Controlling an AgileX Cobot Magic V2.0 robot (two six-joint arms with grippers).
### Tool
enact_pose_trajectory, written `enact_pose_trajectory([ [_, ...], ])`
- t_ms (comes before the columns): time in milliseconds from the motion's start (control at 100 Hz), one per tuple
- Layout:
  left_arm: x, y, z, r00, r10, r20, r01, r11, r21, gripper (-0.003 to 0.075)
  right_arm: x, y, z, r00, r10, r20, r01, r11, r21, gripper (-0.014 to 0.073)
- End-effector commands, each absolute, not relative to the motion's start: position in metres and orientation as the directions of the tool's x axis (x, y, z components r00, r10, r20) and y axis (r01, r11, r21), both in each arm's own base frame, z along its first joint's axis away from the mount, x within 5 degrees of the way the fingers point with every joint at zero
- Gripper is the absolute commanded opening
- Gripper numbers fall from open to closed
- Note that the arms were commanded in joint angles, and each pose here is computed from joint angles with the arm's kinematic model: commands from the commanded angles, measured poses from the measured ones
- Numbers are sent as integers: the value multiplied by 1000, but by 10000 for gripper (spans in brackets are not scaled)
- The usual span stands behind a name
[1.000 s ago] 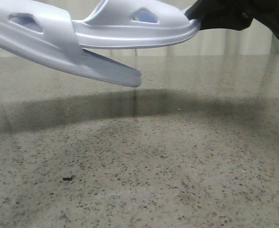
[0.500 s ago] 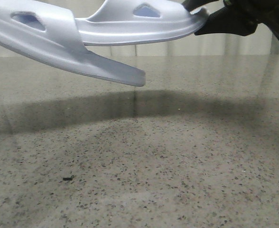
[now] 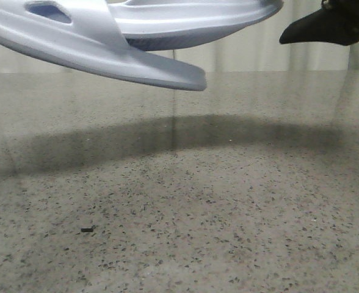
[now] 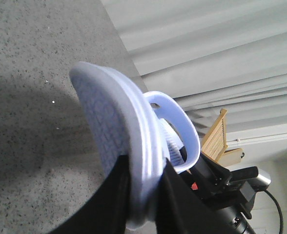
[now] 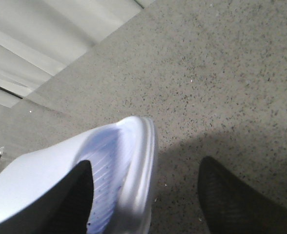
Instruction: Insert blue slippers together front up
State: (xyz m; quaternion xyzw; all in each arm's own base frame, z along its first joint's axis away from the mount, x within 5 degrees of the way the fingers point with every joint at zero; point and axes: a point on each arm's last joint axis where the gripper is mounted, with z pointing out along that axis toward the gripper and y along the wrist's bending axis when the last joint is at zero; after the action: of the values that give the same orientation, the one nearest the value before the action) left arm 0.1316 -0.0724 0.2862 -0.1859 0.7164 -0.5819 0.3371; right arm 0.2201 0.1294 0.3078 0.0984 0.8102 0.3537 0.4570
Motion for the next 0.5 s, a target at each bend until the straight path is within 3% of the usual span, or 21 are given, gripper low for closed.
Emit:
enact_pose_trajectory([
  [0, 123, -82, 308, -778, -588, -223, 203, 101, -974, 15, 214, 122, 338, -466, 506, -726, -238, 718, 654, 416],
  [490, 124, -82, 307, -775, -589, -229, 202, 112, -973, 15, 177, 94, 387, -249, 583, -774, -367, 682, 632, 416],
])
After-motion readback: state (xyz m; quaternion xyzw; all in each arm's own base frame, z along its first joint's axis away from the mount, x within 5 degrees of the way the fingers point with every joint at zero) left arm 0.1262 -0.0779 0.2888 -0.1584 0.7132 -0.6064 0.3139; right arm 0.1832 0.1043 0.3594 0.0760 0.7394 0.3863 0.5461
